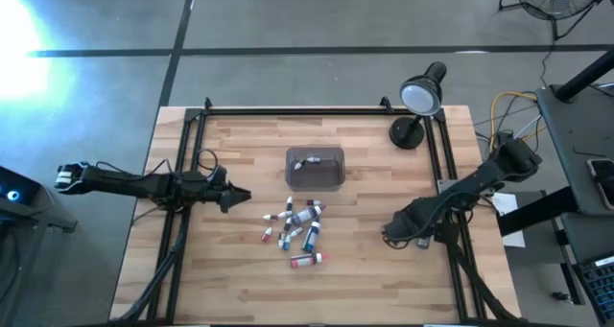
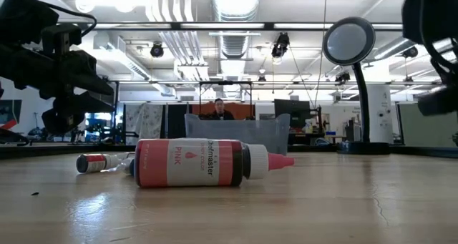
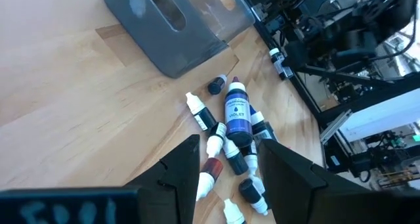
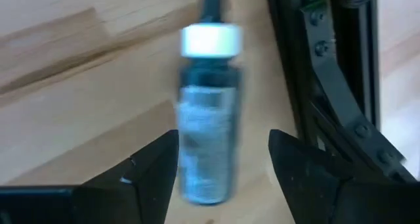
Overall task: Pick & Place food coloring
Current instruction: Put the large black food coloring bottle into the bin
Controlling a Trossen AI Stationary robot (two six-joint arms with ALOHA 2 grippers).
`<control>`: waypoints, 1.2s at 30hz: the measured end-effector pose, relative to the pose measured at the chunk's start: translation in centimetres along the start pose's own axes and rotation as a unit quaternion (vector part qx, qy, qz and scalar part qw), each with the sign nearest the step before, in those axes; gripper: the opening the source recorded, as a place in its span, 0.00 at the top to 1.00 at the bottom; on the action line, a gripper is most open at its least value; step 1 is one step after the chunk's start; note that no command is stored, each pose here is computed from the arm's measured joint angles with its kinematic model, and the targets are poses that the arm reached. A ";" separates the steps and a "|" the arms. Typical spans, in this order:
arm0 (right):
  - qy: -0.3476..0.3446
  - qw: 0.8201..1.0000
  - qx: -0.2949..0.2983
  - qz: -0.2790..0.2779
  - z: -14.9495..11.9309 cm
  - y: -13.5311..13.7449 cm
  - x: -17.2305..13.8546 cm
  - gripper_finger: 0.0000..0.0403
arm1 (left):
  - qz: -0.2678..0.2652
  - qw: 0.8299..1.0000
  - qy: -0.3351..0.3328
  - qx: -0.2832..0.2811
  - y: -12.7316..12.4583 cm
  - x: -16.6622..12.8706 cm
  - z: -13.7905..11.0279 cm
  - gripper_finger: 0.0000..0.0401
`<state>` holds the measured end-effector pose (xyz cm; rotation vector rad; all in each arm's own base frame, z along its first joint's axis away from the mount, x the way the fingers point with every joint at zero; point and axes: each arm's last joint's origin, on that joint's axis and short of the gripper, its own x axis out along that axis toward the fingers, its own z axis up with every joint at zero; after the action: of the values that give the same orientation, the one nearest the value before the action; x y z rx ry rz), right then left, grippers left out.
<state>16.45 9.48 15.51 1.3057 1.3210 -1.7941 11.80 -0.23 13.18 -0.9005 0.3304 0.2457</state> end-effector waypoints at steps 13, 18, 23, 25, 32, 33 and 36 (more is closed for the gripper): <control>-0.009 0.997 -0.037 0.064 1.0 0.6 2.3 0.46 | 0.000 1.000 0.002 -0.013 0.0 0.0 0.0 0.67; 0.009 0.983 -0.146 0.113 0.3 1.2 1.5 0.51 | 0.001 1.000 0.002 -0.013 0.0 0.0 0.0 0.67; 0.023 0.976 -0.165 0.140 -0.2 1.4 0.7 0.54 | 0.003 1.000 0.000 -0.014 0.0 0.0 0.0 0.67; 0.006 0.984 -0.127 0.126 0.2 1.2 0.8 0.54 | 0.003 1.000 -0.001 -0.020 0.0 0.0 0.0 0.67; -0.008 0.979 -0.131 0.155 0.6 1.1 0.0 0.45 | 0.005 0.999 -0.005 -0.040 0.1 0.0 0.0 0.67; -0.009 0.977 -0.143 0.157 0.6 1.2 0.0 0.42 | 0.006 0.999 -0.005 -0.042 0.1 0.0 0.0 0.67; -0.016 0.976 -0.159 0.151 0.6 1.1 0.0 0.35 | 0.007 0.999 -0.007 -0.042 0.1 0.0 0.0 0.67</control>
<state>17.16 8.47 15.08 1.2171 1.2541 -1.3309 11.80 -0.17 13.14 -0.9802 0.3155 0.2794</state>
